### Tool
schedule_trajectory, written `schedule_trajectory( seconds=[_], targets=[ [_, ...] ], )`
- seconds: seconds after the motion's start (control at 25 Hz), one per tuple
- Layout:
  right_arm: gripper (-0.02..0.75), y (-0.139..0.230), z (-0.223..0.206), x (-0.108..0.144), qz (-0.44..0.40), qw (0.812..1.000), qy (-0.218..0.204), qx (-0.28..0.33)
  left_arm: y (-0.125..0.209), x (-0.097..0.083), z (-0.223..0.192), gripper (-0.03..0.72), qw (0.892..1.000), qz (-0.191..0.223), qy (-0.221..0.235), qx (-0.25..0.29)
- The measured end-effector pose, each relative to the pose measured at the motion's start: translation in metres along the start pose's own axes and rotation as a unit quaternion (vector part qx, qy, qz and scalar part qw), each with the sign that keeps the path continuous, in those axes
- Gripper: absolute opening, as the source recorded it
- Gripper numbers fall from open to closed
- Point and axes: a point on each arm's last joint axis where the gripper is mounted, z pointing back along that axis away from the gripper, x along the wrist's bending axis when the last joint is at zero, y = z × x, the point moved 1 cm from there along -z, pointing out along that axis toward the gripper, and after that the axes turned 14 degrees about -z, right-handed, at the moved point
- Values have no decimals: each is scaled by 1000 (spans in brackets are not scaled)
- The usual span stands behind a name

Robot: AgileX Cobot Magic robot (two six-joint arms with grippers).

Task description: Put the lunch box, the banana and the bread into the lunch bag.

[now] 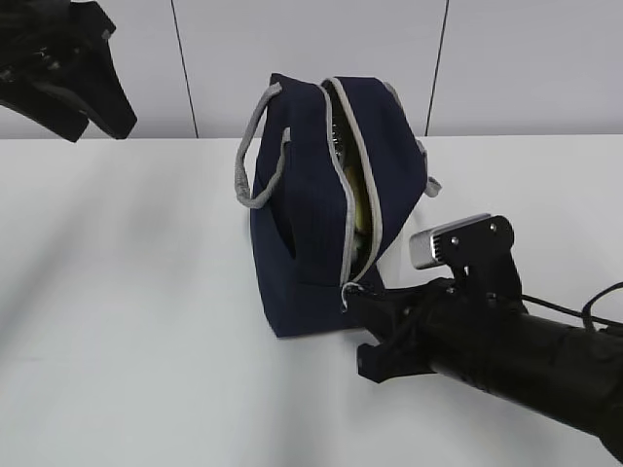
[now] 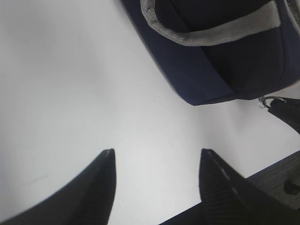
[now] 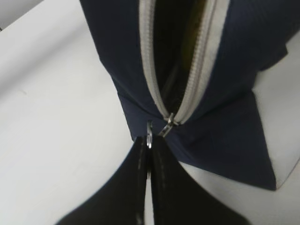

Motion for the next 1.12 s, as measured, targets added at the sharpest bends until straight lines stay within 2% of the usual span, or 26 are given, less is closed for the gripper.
schedule_trajectory(
  seconds=[0.44, 0.64, 1.12],
  targets=[
    [-1, -40, 18, 21, 31, 999, -9, -33, 0, 0, 0, 426, 1000, 0, 1, 0],
    [-1, -65, 11, 33, 60, 997, -15, -40, 0, 0, 0, 426, 1000, 1, 2, 0],
    [-1, -125, -11, 54, 116, 992, 12, -45, 0, -2, 0, 426, 1000, -1, 3, 0]
  ],
)
